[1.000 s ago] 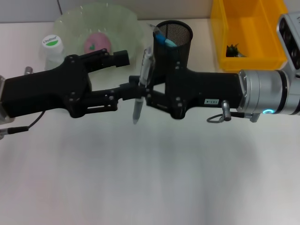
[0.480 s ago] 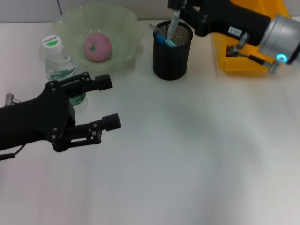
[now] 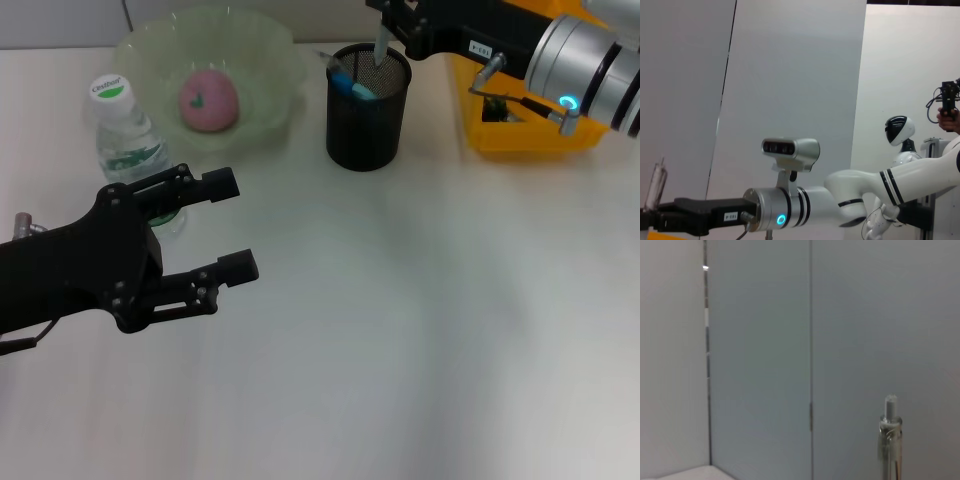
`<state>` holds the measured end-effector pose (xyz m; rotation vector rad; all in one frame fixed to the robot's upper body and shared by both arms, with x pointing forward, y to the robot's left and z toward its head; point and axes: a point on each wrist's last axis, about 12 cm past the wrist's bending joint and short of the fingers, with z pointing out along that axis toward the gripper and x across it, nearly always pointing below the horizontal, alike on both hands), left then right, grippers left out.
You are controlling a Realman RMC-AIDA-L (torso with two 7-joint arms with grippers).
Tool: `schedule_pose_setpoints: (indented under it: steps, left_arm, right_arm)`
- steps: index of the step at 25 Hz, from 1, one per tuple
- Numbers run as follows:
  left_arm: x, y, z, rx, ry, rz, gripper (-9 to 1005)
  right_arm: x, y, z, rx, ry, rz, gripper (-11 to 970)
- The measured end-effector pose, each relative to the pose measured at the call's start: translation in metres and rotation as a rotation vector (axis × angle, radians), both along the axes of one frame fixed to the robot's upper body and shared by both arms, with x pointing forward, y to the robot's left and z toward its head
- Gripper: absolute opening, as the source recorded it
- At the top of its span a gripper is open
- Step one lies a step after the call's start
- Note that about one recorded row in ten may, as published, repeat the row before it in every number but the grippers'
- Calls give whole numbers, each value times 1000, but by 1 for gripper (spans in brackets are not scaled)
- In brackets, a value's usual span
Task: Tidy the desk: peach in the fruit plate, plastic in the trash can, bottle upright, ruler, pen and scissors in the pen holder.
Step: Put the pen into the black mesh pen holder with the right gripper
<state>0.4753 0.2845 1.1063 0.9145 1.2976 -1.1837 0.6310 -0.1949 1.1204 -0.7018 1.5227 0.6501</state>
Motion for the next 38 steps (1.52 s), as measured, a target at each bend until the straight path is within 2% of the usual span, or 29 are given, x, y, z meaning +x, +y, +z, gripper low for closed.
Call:
schedule_pose_setpoints:
  steps: [7, 20, 29, 38]
  left_arm:
    - [4, -2, 0, -1, 0, 1, 800]
    - [9, -4, -1, 4, 7, 18, 800]
    - [8, -4, -2, 3, 11, 20, 800]
    - [9, -5, -2, 0, 17, 20, 800]
  right_arm:
    - [-4, -5, -13, 38, -45, -84, 126]
    - [-5, 1, -20, 25, -9, -73, 125]
    - [3, 7, -21, -22, 13, -92, 208]
    - [2, 9, -23, -36, 18, -83, 326]
